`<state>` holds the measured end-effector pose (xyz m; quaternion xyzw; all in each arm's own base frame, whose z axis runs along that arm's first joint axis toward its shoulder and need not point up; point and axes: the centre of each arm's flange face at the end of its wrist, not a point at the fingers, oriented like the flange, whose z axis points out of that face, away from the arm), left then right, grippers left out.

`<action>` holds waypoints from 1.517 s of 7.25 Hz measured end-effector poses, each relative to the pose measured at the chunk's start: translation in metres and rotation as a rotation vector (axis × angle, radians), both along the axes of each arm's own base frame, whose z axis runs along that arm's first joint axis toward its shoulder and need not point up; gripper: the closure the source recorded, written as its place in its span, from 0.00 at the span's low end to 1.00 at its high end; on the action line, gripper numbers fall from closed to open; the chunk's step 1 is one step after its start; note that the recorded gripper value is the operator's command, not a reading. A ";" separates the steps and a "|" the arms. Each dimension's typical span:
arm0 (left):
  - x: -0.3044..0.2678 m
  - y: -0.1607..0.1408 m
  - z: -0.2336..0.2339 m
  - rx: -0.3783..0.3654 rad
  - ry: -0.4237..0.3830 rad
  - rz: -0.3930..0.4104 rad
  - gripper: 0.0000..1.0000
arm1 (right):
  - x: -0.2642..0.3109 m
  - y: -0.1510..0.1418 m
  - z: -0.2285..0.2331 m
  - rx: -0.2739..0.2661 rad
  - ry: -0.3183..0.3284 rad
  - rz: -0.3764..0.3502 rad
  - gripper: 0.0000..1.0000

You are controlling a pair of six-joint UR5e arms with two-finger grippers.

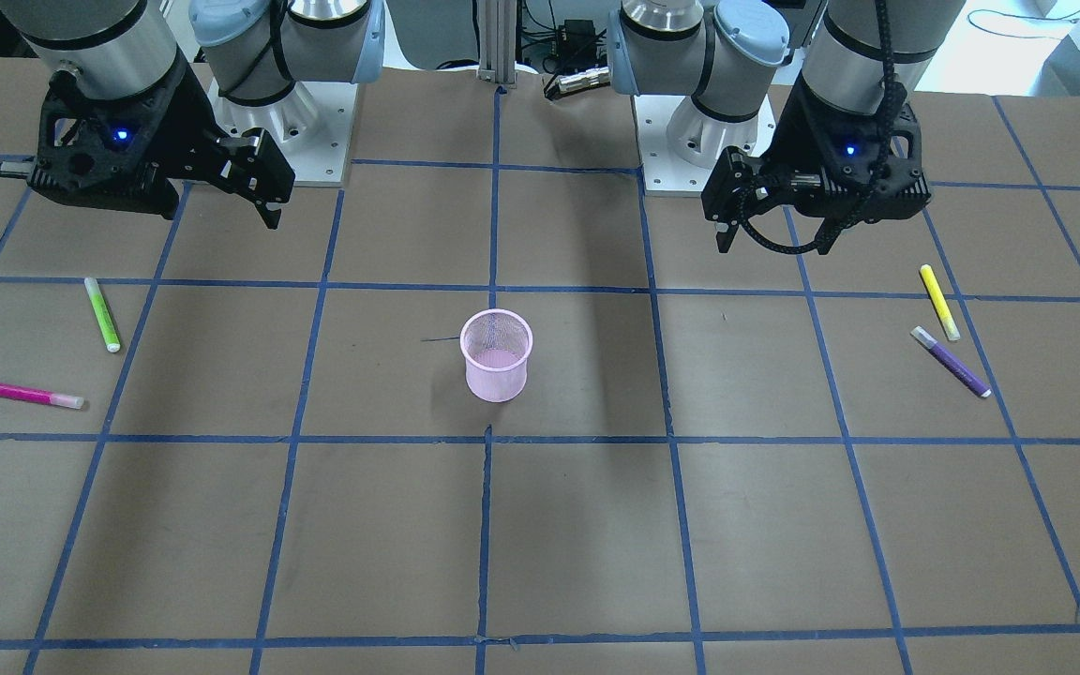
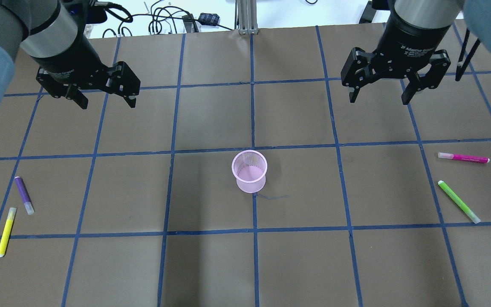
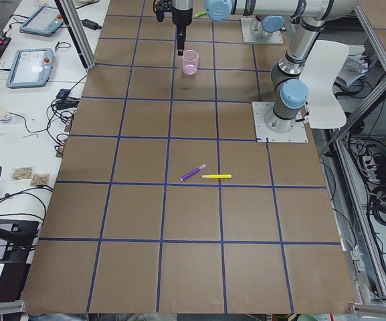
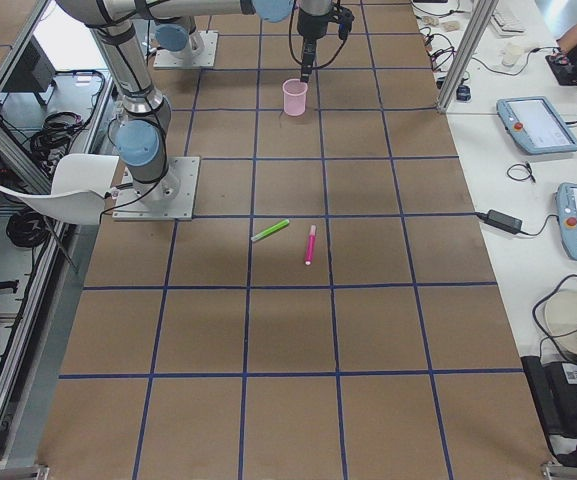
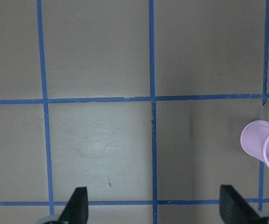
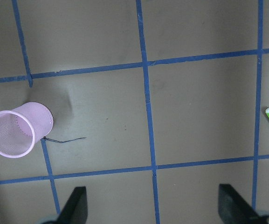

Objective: Insert purple and pink pens into pink cup

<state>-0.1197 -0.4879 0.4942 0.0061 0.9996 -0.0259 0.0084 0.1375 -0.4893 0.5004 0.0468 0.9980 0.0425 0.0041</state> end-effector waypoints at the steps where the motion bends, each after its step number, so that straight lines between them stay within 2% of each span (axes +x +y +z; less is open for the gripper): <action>1: 0.000 0.000 0.000 -0.001 -0.001 -0.002 0.00 | 0.000 0.000 -0.001 0.003 0.001 0.000 0.00; 3: 0.000 0.000 -0.001 0.000 -0.003 -0.009 0.00 | -0.002 0.001 -0.003 0.011 -0.002 0.009 0.00; 5: 0.000 0.002 -0.003 0.008 -0.005 -0.013 0.00 | -0.011 0.000 -0.010 0.036 -0.007 0.057 0.00; 6: 0.001 0.005 -0.006 0.014 -0.007 -0.012 0.00 | -0.026 -0.004 -0.014 0.041 -0.014 0.089 0.05; 7: 0.004 0.009 -0.009 0.023 -0.010 -0.008 0.00 | -0.059 -0.009 -0.018 0.044 -0.026 0.113 0.05; 8: 0.012 0.011 -0.013 0.034 -0.024 0.001 0.00 | -0.104 -0.014 -0.021 0.045 -0.042 0.133 0.00; 10: 0.068 0.004 -0.027 0.065 -0.055 0.057 0.00 | -0.182 -0.015 -0.029 0.031 -0.074 0.248 0.00; 11: 0.111 0.000 -0.040 0.088 -0.052 0.126 0.00 | -0.207 -0.015 -0.038 0.009 -0.072 0.319 0.00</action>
